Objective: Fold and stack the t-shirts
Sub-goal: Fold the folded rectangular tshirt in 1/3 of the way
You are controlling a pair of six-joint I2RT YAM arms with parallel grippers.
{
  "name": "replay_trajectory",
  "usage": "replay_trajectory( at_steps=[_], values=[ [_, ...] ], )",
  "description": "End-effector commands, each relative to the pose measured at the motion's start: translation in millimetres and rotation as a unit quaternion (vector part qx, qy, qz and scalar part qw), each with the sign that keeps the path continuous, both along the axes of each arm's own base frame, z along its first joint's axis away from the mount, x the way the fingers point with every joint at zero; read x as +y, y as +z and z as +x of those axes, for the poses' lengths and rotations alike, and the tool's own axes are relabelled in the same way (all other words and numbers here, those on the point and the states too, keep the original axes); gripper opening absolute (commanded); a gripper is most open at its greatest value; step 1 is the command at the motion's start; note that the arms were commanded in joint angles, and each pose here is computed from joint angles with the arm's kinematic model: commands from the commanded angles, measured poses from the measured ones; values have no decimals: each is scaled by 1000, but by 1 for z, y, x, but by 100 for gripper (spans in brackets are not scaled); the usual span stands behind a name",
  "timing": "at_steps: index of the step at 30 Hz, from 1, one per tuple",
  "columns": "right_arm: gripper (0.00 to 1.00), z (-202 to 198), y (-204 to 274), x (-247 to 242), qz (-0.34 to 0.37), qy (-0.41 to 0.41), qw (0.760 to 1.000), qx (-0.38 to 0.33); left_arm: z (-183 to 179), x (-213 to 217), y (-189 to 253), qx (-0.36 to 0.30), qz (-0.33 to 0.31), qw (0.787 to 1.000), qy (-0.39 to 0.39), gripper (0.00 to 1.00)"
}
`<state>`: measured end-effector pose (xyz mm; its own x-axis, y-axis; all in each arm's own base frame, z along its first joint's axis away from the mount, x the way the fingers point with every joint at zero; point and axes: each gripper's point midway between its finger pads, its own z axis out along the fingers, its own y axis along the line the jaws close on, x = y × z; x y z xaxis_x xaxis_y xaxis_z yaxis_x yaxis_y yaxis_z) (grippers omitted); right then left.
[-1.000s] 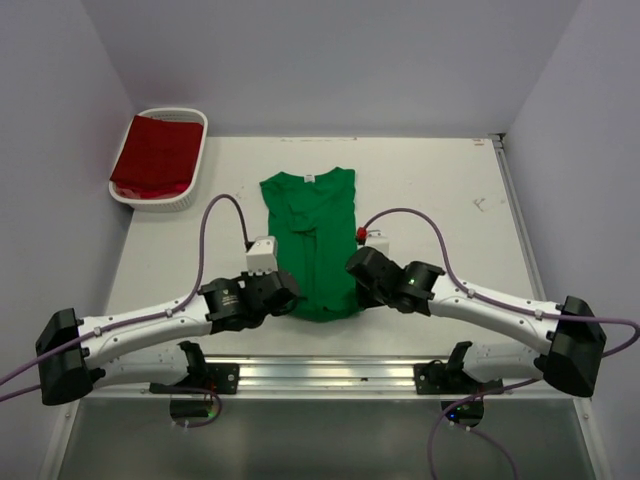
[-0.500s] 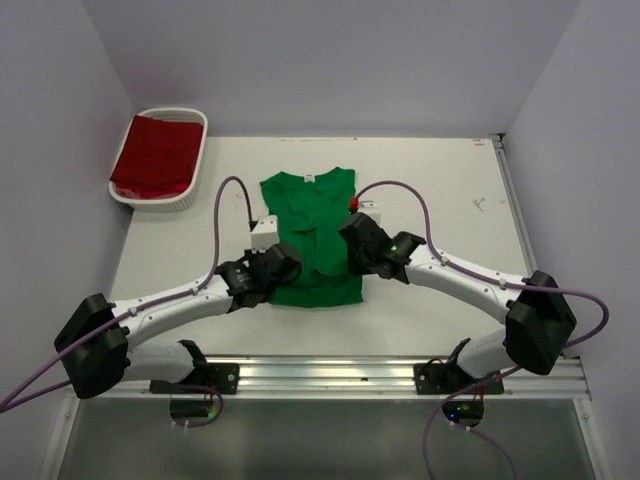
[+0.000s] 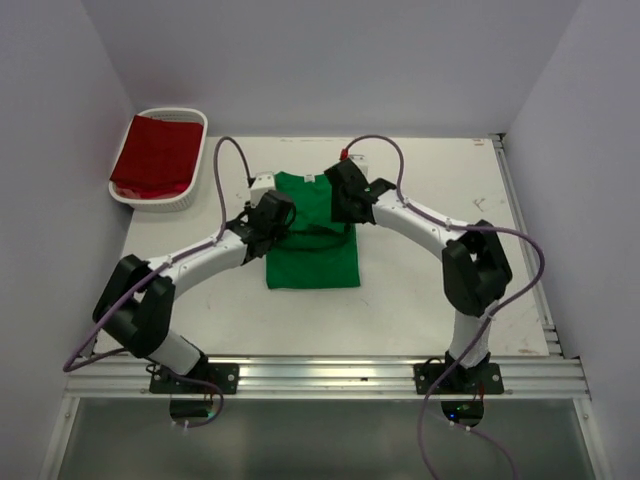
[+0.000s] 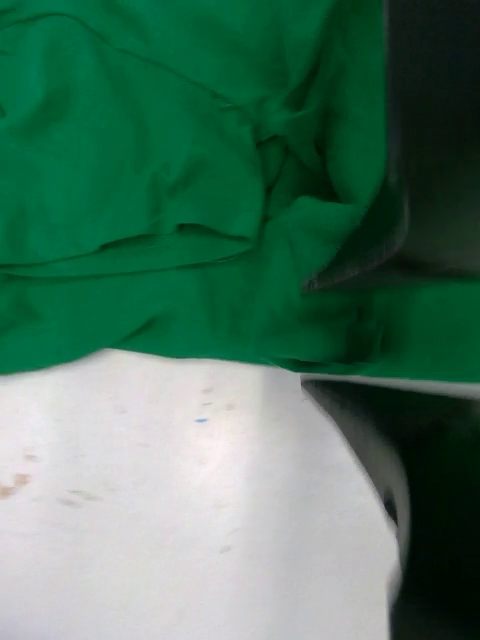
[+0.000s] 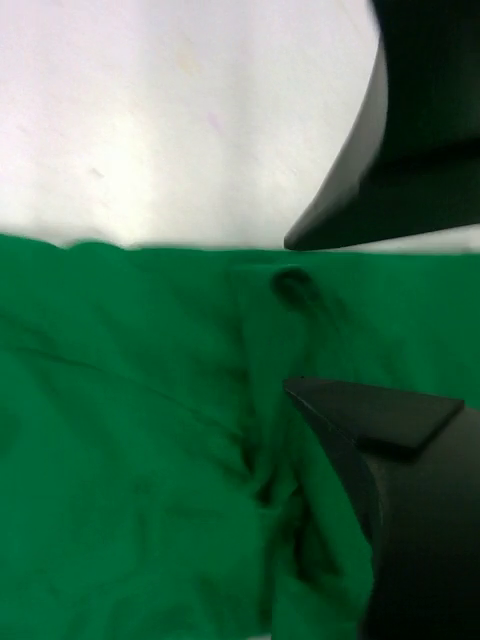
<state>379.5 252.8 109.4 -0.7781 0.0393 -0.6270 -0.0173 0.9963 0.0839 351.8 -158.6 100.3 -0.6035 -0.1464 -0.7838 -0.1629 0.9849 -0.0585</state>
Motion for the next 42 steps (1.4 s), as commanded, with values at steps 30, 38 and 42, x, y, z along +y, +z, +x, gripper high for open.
replay_trajectory(
  at_steps=[30,38,42],
  values=[
    [0,-40,-27,45,188,109,975,55,-26,-68,-23,41,-193,953,-230,0],
    [0,-53,-55,51,204,112,968,89,-33,-88,-47,68,-231,933,-267,0],
    [0,-56,-63,48,199,109,969,94,-29,-96,-52,68,-244,928,-274,0]
  ],
)
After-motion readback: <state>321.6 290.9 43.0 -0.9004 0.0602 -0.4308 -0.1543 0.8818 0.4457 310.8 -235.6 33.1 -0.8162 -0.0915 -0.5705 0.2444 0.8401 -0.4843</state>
